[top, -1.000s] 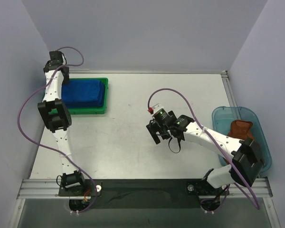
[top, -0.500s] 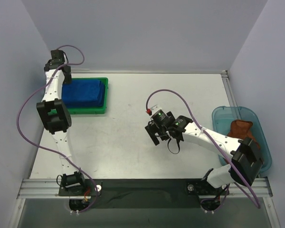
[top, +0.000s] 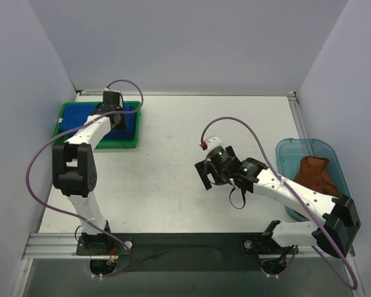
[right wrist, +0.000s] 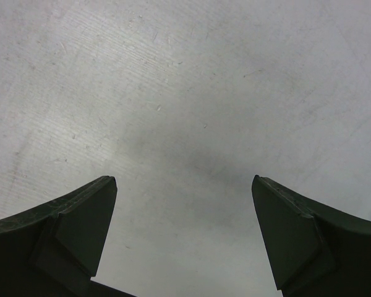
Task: Fold and stack the towels
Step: Neatly place the folded towel into the bin, then grab crumpled towel
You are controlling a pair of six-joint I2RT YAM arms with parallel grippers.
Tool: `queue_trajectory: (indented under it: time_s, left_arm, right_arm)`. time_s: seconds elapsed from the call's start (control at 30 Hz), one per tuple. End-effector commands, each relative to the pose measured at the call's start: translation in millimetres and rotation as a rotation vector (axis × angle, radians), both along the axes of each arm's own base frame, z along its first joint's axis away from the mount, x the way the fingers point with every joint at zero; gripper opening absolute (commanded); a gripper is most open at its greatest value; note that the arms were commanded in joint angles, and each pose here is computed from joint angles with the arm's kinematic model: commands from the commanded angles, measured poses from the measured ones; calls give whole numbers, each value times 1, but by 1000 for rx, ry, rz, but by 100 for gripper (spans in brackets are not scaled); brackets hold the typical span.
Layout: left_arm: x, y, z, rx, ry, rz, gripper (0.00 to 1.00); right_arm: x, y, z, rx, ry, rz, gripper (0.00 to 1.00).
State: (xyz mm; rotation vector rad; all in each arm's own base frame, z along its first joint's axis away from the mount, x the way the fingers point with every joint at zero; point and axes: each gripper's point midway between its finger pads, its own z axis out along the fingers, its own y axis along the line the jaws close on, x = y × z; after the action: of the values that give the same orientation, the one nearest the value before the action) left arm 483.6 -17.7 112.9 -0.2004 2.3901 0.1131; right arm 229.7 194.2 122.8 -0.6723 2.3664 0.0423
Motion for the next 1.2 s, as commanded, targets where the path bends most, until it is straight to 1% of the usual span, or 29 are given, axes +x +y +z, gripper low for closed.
queue_trajectory:
  time_s: [0.0,0.17,0.3,0.33,0.37,0.4,0.43,0.5,0.53,0.57,0.6,0.63,0.67,0.7,0.73,0.8,0.83,0.87,0.9,0.93,0.97,1.03,1.07,1.1,1.13,1.17]
  left_arm:
    - [20,-16,10,-100,-148,11,38]
    - [8,-46,-31,-156,-82,-49,34]
    - [-11,-57,-31,-135,-57,-57,34]
    - [-14,-56,-14,-132,-86,-49,35]
    - [-16,-56,-5,-133,-99,-46,39]
    - [-17,-56,9,-138,-122,-45,41]
    - [-23,-54,33,-143,-158,-42,43]
    - [-27,-54,67,-151,-215,-46,48]
    - [-36,-53,93,-152,-259,-60,50]
    - [-42,-53,109,-155,-285,-66,52]
    - [-48,-52,121,-160,-306,-74,57]
    - [-64,-51,142,-161,-347,-100,61]
    - [-74,-50,150,-160,-362,-109,66]
    - [-84,-48,156,-155,-373,-117,76]
    - [-105,-44,164,-142,-397,-140,80]
    - [-128,-38,164,-132,-409,-141,90]
    - [-147,-35,180,-129,-462,-162,96]
    - [-160,-34,159,-123,-429,-171,97]
    - [-169,-33,159,-125,-441,-178,98]
    - [-186,-36,164,-143,-474,-208,97]
    - [-195,-40,151,-147,-452,-230,98]
    - [-212,-45,144,-153,-459,-252,98]
    - [-216,-52,137,-169,-450,-274,97]
    - [-221,-56,113,-177,-407,-288,97]
    - [-224,-64,111,-212,-417,-312,97]
    - [-229,-73,102,-229,-400,-345,98]
  right_arm:
    - [-6,-17,-3,6,-23,-53,95]
    - [-11,-29,3,38,-63,-76,96]
    - [-10,-39,13,51,-112,-97,95]
    - [-9,-41,15,55,-122,-106,96]
    - [-6,-46,21,55,-147,-121,96]
    - [-4,-48,25,57,-162,-127,96]
    - [-2,-51,29,53,-175,-137,96]
    - [8,-60,42,36,-225,-176,98]
    - [11,-64,46,29,-238,-198,99]
    - [16,-70,54,30,-266,-238,100]
    - [22,-81,58,28,-277,-291,100]
    - [25,-88,62,30,-288,-330,100]
    - [28,-97,67,37,-298,-382,100]
    - [33,-115,73,44,-305,-474,100]
    - [35,-127,76,45,-310,-538,100]
    - [35,-152,77,30,-301,-645,100]
    - [37,-176,82,33,-306,-761,100]
    - [37,-189,81,22,-300,-820,100]
    - [32,-205,77,2,-279,-885,100]
    - [29,-230,76,-4,-270,-994,100]
    - [25,-245,73,-21,-259,-1057,100]
    - [15,-270,63,-49,-227,-1164,100]
    - [5,-296,59,-53,-222,-1289,100]
    - [0,-307,55,-55,-216,-1346,99]
    - [-7,-317,49,-59,-202,-1410,99]
    - [-16,-330,41,-50,-194,-1508,98]
